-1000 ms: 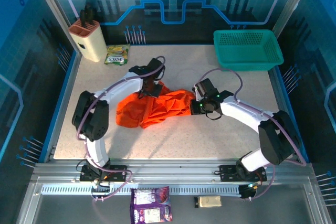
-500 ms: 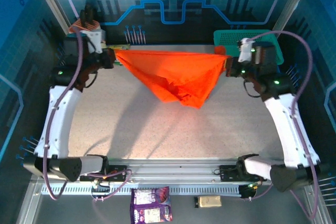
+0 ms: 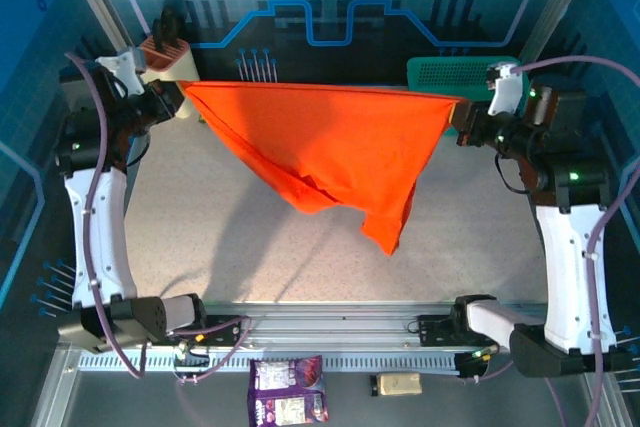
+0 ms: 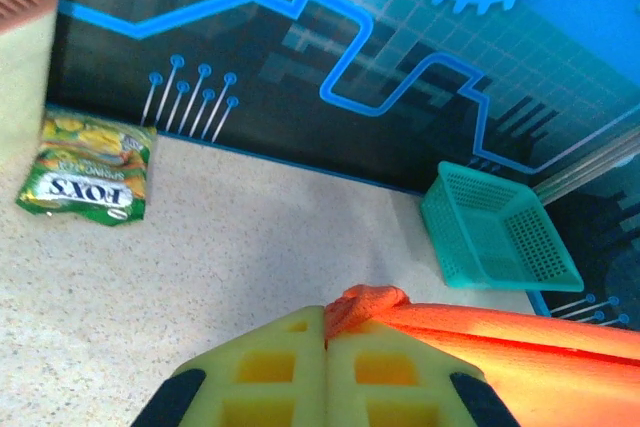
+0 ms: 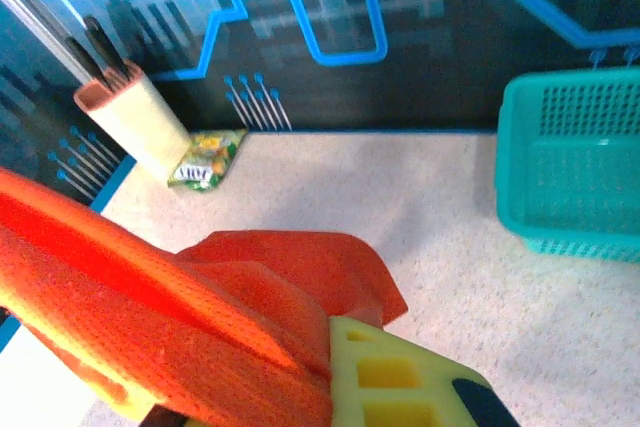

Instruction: Fold the inside-out t-shirt

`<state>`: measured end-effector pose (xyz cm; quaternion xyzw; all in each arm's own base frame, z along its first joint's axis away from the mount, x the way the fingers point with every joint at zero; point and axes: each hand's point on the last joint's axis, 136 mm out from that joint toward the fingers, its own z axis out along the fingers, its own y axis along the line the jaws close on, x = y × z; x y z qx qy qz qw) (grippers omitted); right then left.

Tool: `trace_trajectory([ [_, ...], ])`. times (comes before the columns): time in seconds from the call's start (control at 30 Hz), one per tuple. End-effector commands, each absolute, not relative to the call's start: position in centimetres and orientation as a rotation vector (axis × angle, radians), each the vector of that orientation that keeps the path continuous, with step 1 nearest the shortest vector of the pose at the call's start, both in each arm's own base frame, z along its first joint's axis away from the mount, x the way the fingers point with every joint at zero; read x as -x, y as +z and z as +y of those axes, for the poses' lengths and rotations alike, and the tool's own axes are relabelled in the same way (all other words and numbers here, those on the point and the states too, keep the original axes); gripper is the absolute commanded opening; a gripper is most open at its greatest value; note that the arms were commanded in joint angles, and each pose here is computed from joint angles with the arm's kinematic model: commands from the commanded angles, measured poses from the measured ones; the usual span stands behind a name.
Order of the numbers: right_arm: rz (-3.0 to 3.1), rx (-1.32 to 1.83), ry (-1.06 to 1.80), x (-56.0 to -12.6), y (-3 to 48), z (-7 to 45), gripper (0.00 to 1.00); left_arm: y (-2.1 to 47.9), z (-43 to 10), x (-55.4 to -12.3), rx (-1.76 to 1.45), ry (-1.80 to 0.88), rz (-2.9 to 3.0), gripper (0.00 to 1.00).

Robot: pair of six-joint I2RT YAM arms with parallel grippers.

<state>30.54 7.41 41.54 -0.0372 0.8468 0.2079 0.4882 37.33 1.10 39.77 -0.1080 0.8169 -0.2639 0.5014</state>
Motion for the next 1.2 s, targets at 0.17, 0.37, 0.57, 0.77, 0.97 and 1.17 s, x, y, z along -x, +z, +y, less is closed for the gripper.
trace_trajectory([
  [0.17,2.569,-0.119,0.302,-35.2,25.1,5.7,0.23,26.0,-1.3,-41.9,0.259,-0.685,2.346,0.00],
  [0.37,2.643,-0.024,0.303,-33.7,21.6,9.6,0.31,20.9,-2.9,-43.4,0.222,-0.556,2.495,0.07],
  [0.57,2.802,0.079,0.342,-29.5,15.4,13.8,0.35,21.9,-4.7,-44.4,0.164,-0.535,2.471,0.00],
  [0.77,2.908,0.112,0.516,-26.6,9.5,18.4,0.44,24.7,-6.5,-47.2,0.125,-0.575,2.393,0.00],
  [0.97,2.951,0.105,0.590,-26.1,6.2,21.7,0.49,26.0,-8.3,-50.8,0.053,-0.581,2.437,0.05],
  [1.17,2.930,0.043,0.444,-26.6,5.1,20.4,0.48,27.7,-11.1,-49.9,-0.056,-0.500,2.452,0.37],
])
